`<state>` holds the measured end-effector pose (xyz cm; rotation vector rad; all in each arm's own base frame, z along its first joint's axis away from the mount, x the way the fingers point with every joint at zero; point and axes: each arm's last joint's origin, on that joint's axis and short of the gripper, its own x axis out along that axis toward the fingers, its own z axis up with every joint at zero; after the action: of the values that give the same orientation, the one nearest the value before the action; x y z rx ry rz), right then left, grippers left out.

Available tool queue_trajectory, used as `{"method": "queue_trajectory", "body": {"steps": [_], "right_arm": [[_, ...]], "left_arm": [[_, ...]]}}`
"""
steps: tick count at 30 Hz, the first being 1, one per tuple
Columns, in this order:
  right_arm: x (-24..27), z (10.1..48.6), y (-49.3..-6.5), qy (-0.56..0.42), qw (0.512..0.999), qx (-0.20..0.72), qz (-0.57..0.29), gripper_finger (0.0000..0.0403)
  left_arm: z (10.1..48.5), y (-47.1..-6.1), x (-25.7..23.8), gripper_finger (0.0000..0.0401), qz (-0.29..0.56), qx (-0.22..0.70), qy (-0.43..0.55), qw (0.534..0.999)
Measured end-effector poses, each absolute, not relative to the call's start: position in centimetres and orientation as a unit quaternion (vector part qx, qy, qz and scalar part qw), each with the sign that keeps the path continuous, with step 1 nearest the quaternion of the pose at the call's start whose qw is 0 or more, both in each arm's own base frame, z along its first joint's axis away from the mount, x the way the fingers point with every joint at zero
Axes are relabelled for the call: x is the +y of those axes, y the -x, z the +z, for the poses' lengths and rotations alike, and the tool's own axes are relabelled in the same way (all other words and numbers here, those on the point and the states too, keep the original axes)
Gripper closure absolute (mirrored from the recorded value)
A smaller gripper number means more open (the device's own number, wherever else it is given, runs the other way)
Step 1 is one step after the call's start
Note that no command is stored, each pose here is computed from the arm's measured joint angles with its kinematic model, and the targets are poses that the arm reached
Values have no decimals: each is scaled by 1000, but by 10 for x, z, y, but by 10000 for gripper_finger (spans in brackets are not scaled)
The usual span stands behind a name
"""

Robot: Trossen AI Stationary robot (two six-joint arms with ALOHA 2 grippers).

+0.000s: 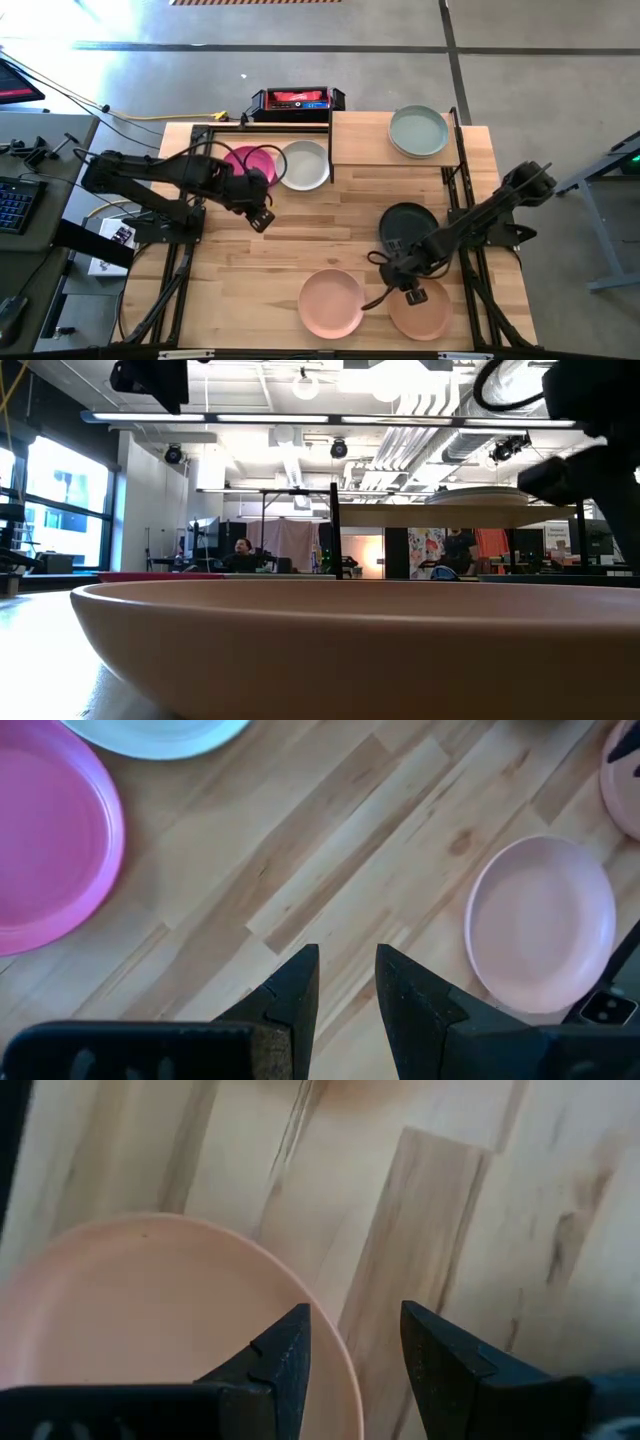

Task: Place and stack plates onto a shelf
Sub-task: Stack the brown plate on top of the gray plate

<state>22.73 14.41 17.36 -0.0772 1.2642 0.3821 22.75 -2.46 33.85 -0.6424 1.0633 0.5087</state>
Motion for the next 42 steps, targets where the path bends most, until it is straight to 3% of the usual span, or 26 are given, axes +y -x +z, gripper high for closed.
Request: {"method": "queue_trajectory", "body": {"steps": [24, 28, 34, 42], "right_arm": [[157, 143, -225, 93, 753, 628, 174, 271], [156, 143, -225, 94, 751, 630, 174, 305], [157, 143, -224, 87, 748, 634, 176, 394], [153, 145, -226, 39, 747, 646, 154, 400]], "left_arm": [[339, -227, -31, 311, 252, 480, 282, 792], [339, -227, -31, 311, 253, 480, 282, 792], [339, -227, -30, 311, 258, 476, 278, 793], [339, -227, -30, 311, 269, 469, 285, 791]]}}
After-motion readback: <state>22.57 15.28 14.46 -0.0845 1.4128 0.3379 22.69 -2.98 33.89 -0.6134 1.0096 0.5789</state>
